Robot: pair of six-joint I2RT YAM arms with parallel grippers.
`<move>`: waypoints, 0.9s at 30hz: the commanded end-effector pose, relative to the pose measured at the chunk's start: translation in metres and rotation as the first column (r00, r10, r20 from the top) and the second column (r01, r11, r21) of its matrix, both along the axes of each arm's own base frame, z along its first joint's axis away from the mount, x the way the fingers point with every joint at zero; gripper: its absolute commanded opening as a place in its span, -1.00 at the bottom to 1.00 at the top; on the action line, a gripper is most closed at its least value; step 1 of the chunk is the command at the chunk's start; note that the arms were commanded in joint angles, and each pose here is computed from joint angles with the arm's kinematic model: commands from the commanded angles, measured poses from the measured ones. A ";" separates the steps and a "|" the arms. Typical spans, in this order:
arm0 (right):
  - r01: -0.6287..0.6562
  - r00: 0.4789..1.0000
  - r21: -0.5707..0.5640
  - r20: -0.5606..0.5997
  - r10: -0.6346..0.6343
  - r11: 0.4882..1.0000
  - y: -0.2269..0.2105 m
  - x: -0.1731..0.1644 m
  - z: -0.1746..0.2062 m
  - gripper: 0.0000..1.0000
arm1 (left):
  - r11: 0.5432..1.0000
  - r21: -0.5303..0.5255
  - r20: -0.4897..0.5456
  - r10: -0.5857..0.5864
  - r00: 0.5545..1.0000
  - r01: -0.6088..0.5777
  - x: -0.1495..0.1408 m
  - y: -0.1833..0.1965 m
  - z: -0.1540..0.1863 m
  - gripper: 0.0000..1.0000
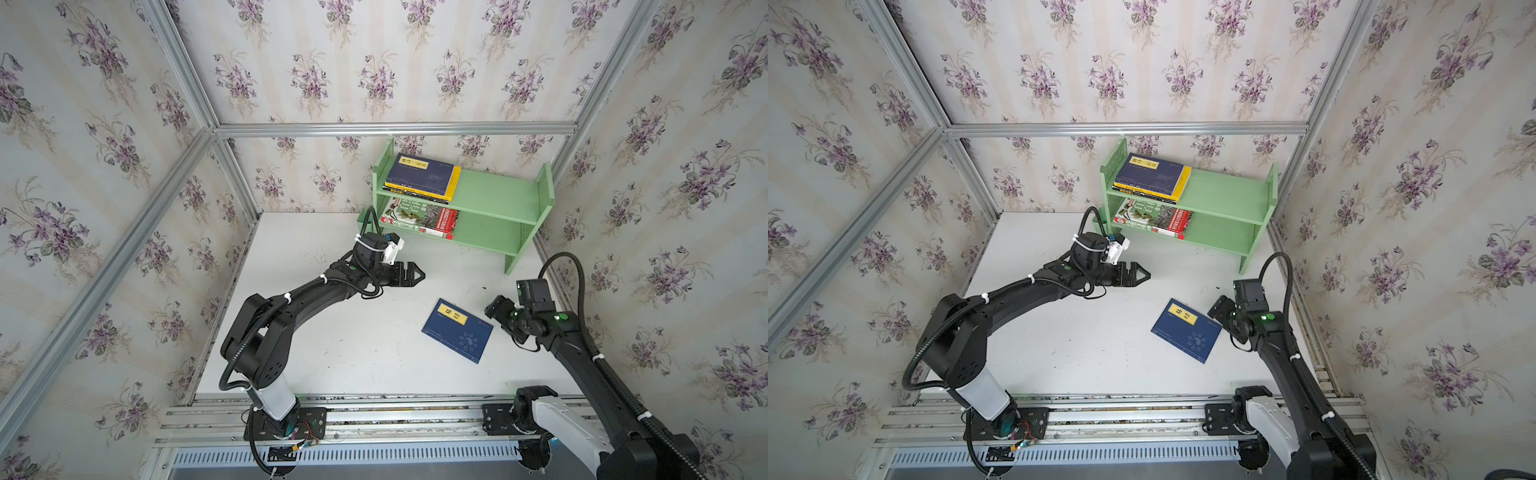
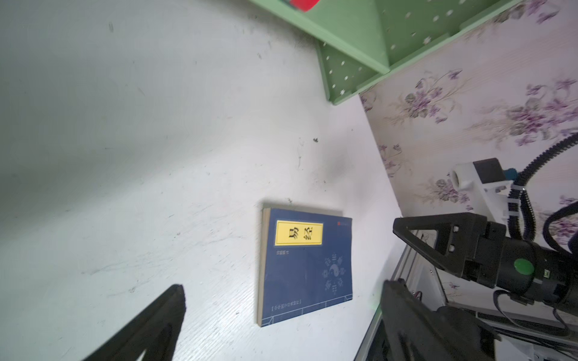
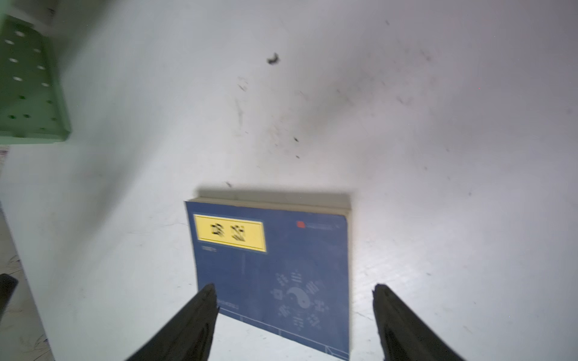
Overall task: Stacking books/files
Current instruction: Move the book to the center of the table.
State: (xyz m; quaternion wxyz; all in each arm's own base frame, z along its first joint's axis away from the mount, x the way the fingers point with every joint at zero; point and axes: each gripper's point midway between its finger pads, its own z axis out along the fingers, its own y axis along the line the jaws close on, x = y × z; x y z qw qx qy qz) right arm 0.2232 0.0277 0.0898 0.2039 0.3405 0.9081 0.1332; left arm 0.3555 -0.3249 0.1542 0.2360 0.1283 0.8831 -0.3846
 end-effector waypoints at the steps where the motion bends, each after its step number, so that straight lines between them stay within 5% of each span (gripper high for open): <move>1: 0.080 0.994 0.006 -0.072 -0.079 0.997 -0.005 -0.023 -0.027 0.59 | 0.998 0.027 -0.016 -0.048 0.999 0.049 -0.006 -0.004 -0.013 0.99; 17: 0.144 0.989 0.230 -0.046 -0.137 0.962 0.023 -0.041 -0.074 0.48 | 1.000 0.030 -0.093 0.002 0.996 0.001 -0.007 0.003 -0.019 0.99; 27: 0.087 0.995 0.248 -0.074 -0.071 0.965 0.077 -0.034 -0.089 0.42 | 0.999 0.005 -0.137 0.048 0.989 -0.048 -0.001 0.025 -0.020 0.99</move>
